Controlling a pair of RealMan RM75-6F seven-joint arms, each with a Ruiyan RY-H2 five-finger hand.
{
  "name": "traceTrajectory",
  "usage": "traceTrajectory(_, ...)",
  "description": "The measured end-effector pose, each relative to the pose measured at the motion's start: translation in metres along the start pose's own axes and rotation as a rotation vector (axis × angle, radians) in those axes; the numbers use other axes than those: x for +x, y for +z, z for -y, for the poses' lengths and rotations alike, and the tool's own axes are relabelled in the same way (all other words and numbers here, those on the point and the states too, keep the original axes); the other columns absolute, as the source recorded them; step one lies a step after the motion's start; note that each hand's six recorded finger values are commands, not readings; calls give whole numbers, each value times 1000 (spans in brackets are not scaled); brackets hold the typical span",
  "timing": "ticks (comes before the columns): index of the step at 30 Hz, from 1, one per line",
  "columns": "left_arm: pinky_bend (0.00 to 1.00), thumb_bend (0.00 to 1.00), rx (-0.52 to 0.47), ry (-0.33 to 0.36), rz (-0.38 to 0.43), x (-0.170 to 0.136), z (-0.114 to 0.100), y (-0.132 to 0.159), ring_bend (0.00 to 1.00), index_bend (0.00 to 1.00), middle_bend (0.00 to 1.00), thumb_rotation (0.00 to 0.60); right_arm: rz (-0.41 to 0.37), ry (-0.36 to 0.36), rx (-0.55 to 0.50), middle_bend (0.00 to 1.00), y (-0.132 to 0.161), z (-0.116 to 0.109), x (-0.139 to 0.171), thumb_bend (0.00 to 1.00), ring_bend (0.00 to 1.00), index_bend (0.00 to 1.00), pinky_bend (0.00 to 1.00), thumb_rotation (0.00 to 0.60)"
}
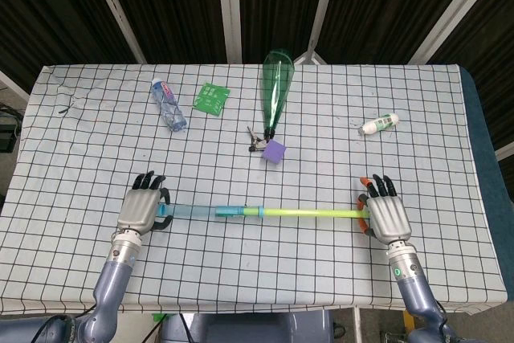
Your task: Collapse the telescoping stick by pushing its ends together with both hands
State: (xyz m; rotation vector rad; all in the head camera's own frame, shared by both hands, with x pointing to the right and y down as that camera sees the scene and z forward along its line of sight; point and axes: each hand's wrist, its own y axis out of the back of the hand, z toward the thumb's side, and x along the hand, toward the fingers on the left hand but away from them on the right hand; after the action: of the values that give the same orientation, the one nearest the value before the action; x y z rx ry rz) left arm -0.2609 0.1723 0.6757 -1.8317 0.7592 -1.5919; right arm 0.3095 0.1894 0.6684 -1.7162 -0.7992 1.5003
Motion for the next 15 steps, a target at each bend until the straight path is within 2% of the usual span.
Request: traceTrajectory(15, 0, 486, -18, 24, 20, -2, -14, 14, 0, 587, 131, 600, -55, -31, -45, 196, 27, -17, 7, 440, 0, 623, 0, 600)
